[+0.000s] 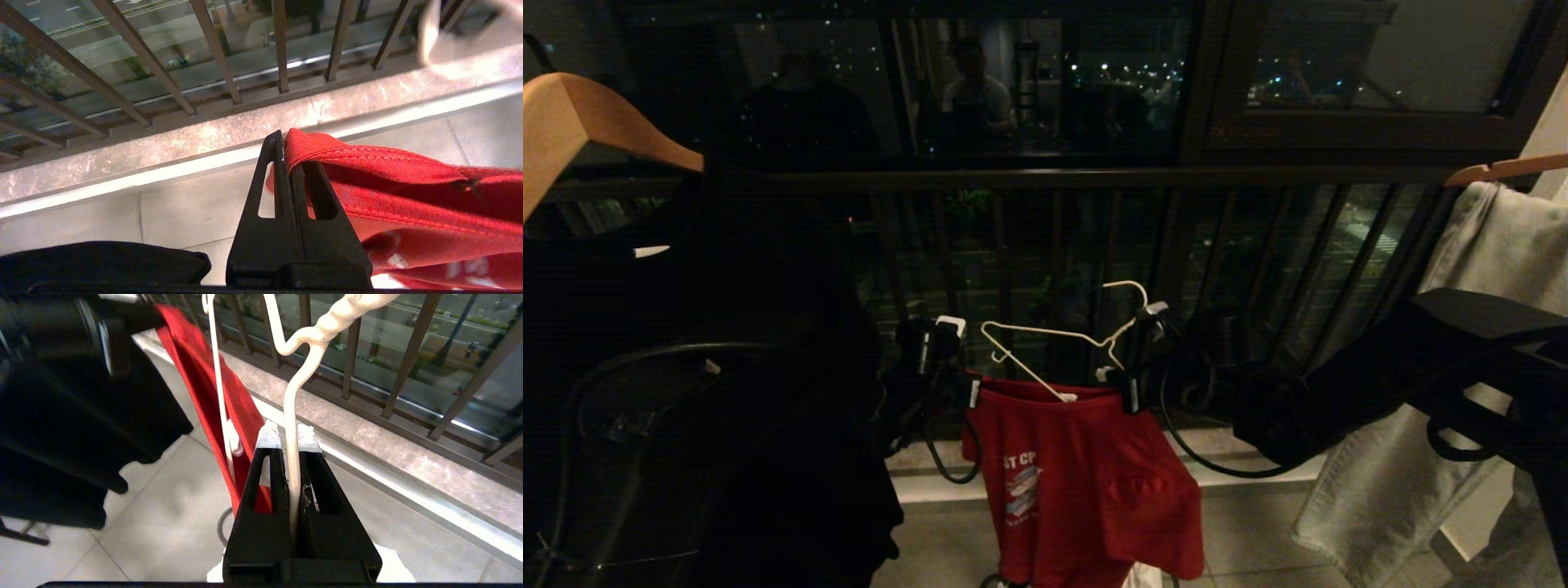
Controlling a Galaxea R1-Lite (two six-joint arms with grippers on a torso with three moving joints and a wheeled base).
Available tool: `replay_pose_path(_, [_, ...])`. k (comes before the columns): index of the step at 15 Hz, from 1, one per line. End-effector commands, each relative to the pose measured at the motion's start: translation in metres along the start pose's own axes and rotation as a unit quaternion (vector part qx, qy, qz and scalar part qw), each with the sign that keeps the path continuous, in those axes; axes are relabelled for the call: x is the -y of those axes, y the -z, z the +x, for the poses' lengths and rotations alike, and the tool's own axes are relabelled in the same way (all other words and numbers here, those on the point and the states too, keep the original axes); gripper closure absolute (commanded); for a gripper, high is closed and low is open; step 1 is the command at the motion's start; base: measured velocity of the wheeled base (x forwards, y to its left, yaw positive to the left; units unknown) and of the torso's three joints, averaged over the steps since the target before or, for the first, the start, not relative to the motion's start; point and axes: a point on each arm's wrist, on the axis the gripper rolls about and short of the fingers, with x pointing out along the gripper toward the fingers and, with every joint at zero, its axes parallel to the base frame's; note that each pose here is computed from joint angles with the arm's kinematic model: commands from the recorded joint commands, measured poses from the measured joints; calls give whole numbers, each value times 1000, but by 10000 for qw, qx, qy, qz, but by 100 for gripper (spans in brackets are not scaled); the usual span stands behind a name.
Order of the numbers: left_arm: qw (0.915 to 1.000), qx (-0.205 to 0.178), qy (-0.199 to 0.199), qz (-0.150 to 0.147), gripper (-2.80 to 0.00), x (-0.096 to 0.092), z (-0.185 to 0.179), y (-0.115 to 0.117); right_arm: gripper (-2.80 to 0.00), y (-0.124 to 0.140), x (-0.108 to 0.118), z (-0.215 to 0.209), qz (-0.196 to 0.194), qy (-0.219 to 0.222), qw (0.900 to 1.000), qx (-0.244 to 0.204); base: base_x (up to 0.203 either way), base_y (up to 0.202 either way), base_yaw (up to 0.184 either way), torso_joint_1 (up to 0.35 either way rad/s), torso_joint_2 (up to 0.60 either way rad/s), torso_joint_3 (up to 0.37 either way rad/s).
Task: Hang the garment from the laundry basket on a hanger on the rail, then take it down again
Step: Take the clothes off the clothes rack
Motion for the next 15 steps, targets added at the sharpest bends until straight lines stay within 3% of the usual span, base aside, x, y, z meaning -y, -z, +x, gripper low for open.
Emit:
replay_pose_path(1, [10000,-54,-5,34,0,1,3,6,0,-9,1,4,29,-20,9997,254,0,0,0,0,0,0])
replay_pose_path(4, [10000,-89,12,30,0,4,9,10,0,-16,3,9,17,-29,9992,390,0,0,0,0,0,0])
replay_pose_path(12, [9993,-263,190,187,0,23,2,22,0,5,7,16,99,109,9998,148,0,0,0,0,0,0])
replay_pose_path(13, [9993,-277,159,198,-280,24,2,23,0,5,7,16,99,109,9998,148,0,0,0,0,0,0])
replay_pose_path(15, [9992,-284,153,240,-280,24,2,23,0,6,7,16,102,110,9998,141,0,0,0,0,0,0])
